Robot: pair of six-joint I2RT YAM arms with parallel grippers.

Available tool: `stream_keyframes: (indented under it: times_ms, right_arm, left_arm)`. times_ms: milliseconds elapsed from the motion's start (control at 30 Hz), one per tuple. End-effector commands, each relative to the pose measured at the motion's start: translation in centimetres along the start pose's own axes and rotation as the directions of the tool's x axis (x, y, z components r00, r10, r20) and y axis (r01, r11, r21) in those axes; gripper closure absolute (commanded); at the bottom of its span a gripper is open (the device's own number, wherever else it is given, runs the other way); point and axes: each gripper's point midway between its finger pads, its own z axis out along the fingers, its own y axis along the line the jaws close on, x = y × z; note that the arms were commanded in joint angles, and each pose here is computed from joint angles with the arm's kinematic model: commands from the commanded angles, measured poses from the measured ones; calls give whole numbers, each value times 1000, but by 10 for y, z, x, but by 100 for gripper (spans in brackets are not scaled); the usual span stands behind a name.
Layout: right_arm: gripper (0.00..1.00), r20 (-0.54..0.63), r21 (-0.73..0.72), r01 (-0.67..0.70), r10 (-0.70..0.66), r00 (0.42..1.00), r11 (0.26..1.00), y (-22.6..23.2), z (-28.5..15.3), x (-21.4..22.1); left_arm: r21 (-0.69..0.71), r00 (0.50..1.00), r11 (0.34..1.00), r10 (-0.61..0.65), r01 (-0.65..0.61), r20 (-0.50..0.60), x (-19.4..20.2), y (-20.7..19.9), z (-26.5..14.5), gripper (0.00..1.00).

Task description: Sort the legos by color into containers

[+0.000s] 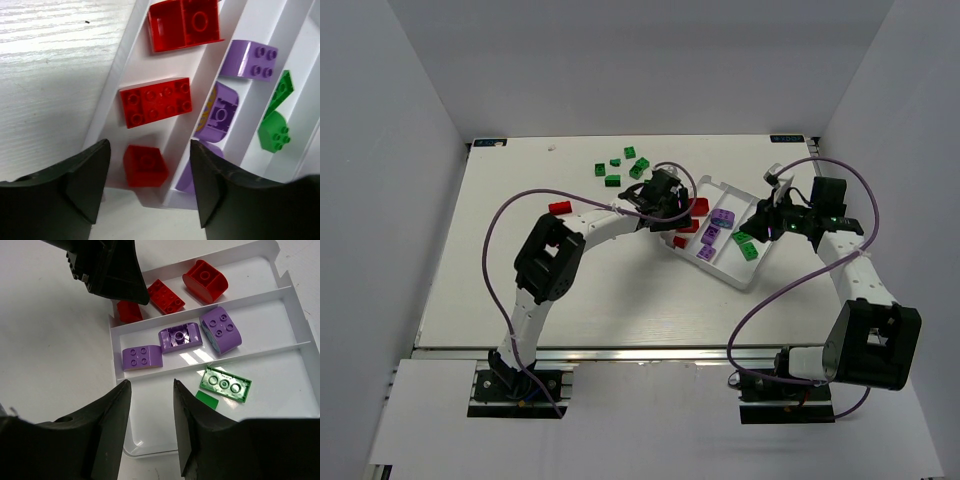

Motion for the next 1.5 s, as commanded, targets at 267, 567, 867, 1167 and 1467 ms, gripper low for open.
stream_keyframes:
  times_ms: [267, 567, 867, 1167, 1467]
  right_arm:
    - [58, -38, 13, 49, -49, 998, 999, -13, 24, -29]
    - [53, -150, 58, -18, 27, 988, 998, -10, 122, -81]
    - [28, -178, 357, -179, 255, 950, 917, -8, 235, -86]
    - [22, -155, 383, -242, 320, 935, 892, -11, 307, -70]
    - [24, -176, 423, -214, 312, 934, 881, -25, 330, -40]
  left_arm:
    - [-108, 973, 994, 12, 13, 229, -62, 8, -93, 9]
    - [-172, 931, 966, -127, 195, 343, -42, 108, -183, 2]
    - [-218, 870, 923, -191, 316, 454, -7, 170, -240, 2]
    - [-217, 814, 884, -254, 415, 522, 23, 196, -265, 2]
    - [-205, 781, 877, -253, 434, 570, 29, 205, -279, 2]
